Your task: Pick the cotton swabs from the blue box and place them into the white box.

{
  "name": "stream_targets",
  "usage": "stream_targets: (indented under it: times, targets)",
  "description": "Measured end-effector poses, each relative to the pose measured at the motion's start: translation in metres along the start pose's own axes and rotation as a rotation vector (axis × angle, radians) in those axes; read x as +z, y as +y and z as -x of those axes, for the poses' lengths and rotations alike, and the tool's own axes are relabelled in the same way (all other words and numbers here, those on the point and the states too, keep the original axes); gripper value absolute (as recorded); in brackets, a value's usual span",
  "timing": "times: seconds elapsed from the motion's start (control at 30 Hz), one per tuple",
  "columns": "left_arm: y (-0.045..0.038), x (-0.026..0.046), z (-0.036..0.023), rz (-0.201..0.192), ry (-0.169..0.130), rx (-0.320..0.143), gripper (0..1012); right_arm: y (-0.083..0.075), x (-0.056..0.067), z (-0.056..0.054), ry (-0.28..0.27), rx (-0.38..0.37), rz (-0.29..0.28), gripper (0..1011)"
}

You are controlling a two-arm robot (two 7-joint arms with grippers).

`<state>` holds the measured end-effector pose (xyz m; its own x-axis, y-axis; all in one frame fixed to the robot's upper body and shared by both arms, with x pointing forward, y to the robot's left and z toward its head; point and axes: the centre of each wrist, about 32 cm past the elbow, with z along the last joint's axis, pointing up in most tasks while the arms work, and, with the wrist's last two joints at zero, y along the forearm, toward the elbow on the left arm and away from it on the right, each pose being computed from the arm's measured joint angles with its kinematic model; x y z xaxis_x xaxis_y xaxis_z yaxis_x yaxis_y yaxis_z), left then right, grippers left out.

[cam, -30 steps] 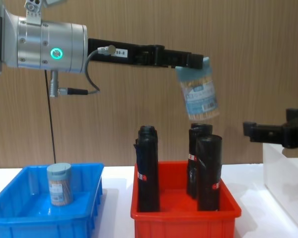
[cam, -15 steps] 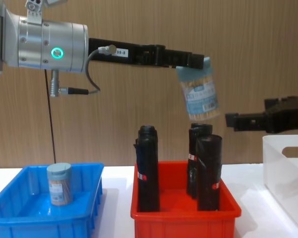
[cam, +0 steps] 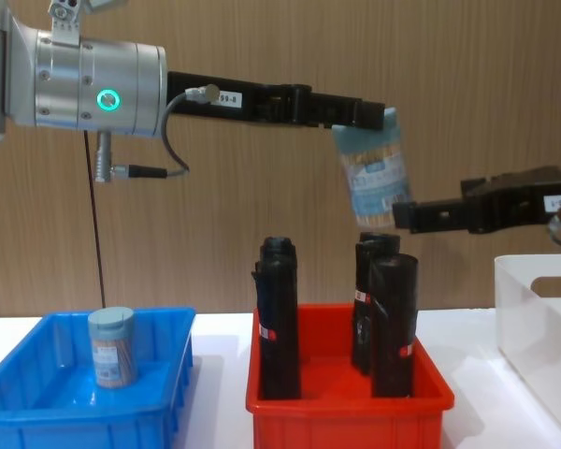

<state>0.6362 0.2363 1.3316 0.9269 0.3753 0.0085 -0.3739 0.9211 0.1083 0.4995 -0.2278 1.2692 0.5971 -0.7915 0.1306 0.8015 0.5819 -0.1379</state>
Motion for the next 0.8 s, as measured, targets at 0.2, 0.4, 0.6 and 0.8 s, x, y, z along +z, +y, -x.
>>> stream_targets:
  times: [0.2,0.4,0.6,0.8]
  targets:
    - [0.0,0.0001,-0.0001,0.0,0.0,0.0,644,0.007,0.004,-0.002,0.006,0.021,0.003,1002]
    - [0.0,0.0001,-0.0001,0.0,0.0,0.0,644,0.013,0.007,-0.004,0.009,0.039,0.003,1002]
    - [0.0,0.0001,-0.0001,0.0,0.0,0.0,644,0.019,0.01,-0.004,0.008,0.057,0.004,1002]
    - [0.0,0.0002,-0.0001,0.0,0.0,0.0,644,0.025,0.012,-0.005,0.0,0.07,-0.003,1002]
